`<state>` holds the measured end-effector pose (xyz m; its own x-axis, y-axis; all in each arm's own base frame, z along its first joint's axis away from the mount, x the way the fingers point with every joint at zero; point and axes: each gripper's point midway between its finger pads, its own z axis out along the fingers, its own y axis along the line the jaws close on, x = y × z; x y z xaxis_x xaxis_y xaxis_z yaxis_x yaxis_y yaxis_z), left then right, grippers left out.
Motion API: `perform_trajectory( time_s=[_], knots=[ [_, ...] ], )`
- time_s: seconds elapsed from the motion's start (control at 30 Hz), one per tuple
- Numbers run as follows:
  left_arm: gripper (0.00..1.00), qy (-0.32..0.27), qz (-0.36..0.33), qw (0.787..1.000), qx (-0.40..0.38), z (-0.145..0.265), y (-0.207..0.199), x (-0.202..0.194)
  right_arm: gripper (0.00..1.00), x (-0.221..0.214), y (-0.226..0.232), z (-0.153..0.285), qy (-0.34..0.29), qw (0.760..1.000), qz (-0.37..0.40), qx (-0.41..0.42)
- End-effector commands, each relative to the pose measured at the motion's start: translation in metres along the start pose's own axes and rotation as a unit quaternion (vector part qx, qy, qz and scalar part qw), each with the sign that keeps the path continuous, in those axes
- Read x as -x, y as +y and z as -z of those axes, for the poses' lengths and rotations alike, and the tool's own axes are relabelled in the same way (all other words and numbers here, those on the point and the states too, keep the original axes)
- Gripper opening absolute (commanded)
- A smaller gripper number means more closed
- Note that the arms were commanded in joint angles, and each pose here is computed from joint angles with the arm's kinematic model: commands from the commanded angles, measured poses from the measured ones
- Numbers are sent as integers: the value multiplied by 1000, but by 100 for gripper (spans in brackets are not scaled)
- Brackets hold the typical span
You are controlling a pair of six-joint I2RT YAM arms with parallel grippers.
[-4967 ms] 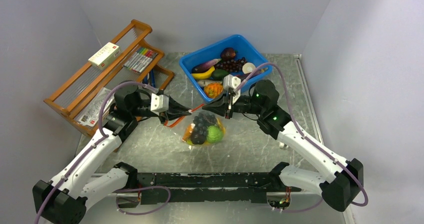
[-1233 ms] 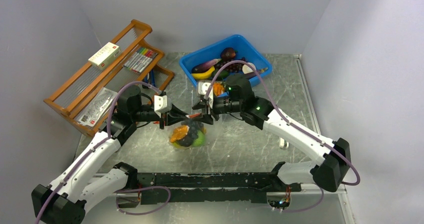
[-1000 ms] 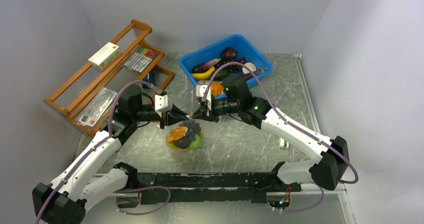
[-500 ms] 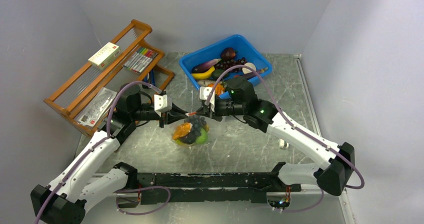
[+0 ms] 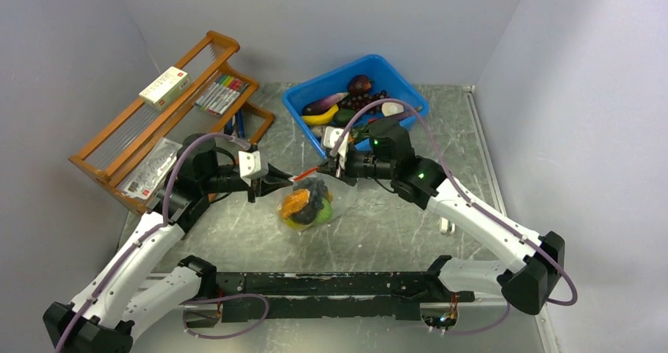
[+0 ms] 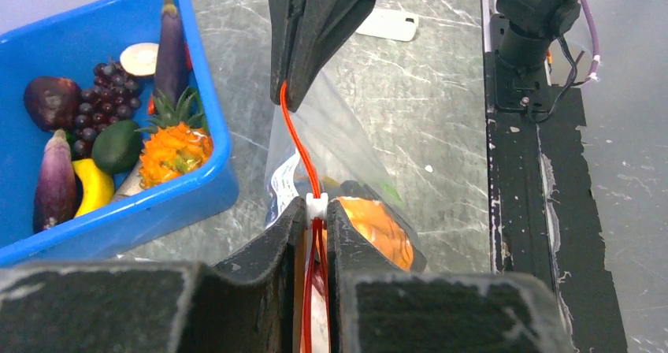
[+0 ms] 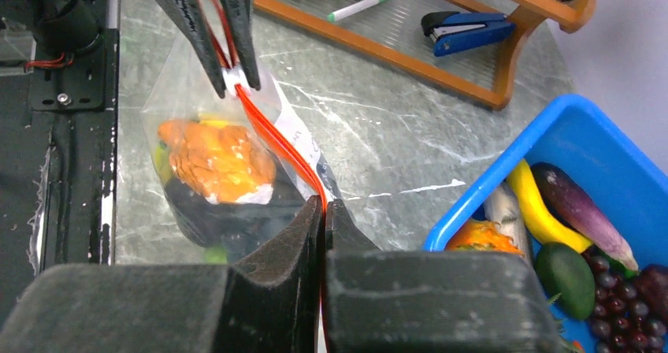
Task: Place the food in the zip-top bag and seal the zipper
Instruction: Zip the zipper food storage bag at the center of the board.
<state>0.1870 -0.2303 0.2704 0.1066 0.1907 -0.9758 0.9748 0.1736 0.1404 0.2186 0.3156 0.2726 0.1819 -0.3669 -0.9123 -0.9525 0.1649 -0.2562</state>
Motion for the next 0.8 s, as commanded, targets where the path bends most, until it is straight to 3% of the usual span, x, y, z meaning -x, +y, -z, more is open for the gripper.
perform_trajectory(
  time_s=[0.0,0.77],
  knots=[
    [7,-2,5,1000,6,6,-6,3,0,4,-21,17,-4,999,-11,-52],
    [7,29,-16,999,39,28,-12,8,0,0,-55,52,-2,987,-65,-148]
  ],
)
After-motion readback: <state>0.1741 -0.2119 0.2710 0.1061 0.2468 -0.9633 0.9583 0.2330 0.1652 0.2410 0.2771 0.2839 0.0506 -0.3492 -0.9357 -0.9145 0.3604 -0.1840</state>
